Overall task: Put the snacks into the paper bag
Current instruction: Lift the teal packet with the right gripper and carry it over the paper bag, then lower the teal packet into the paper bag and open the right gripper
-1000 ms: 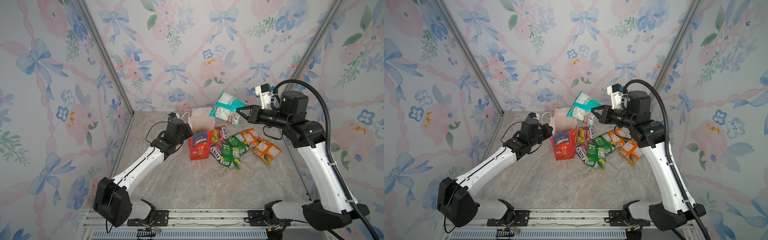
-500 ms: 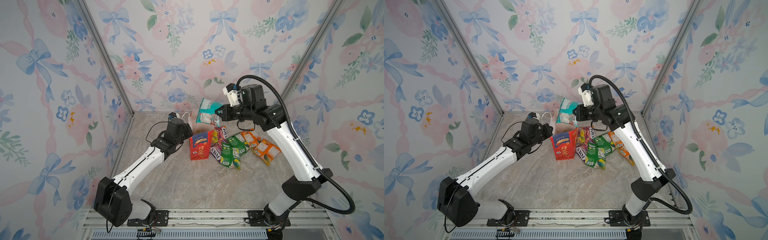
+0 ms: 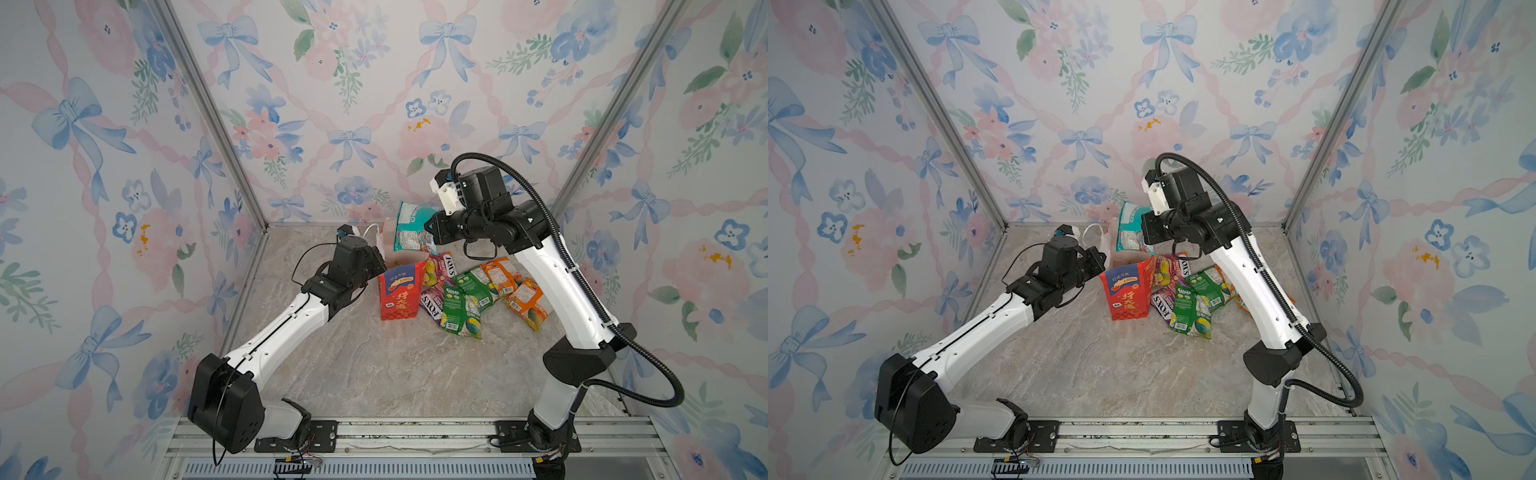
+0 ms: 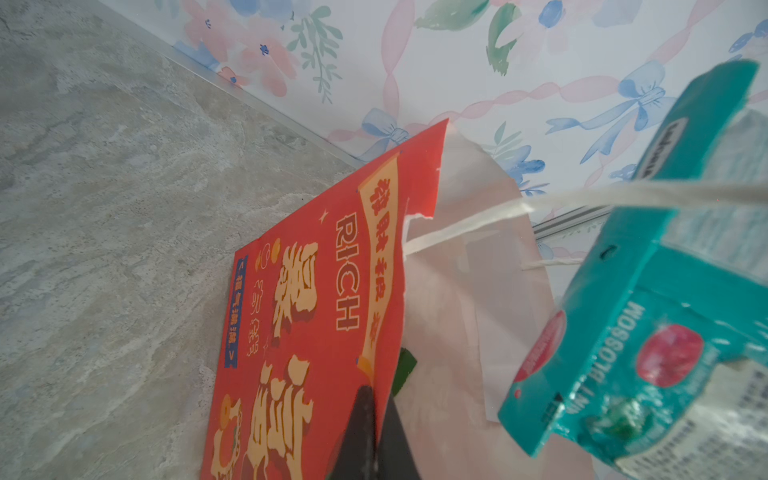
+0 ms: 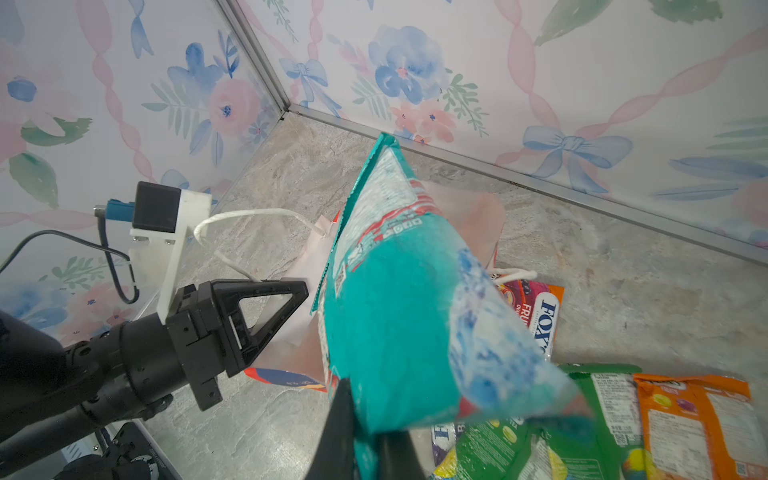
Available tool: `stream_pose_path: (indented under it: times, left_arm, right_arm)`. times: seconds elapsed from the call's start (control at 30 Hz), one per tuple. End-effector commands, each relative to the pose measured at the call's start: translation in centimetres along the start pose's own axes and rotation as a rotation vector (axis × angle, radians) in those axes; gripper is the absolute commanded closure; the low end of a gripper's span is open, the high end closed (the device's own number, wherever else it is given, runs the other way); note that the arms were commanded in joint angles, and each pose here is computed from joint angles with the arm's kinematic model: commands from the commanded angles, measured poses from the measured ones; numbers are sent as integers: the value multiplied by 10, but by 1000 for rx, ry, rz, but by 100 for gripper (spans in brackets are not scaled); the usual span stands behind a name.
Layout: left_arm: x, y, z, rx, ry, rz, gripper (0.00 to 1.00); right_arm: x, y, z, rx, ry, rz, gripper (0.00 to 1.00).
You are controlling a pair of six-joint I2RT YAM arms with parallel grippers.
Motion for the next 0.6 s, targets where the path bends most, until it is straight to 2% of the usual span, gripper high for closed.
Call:
stream_pose_path:
  times: [0.0, 0.57]
  left_arm:
    - [-7, 3, -4, -5, -23, -12, 100]
    - [-12, 3, -2, -2, -36, -11, 100]
  right_arm:
    - [3, 1, 4, 10, -30, -41, 100]
    - [4, -10, 42, 94, -56, -52, 100]
Point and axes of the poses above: each gripper's point midway between its finger pads, its own z axis out along the fingers, its own x axis along the line the jaws close on, y = z × x, the point moved 2 cm from there along -z, back along the fingers, and after that the axes turned 5 degrees about -z, right-handed, at the moved point
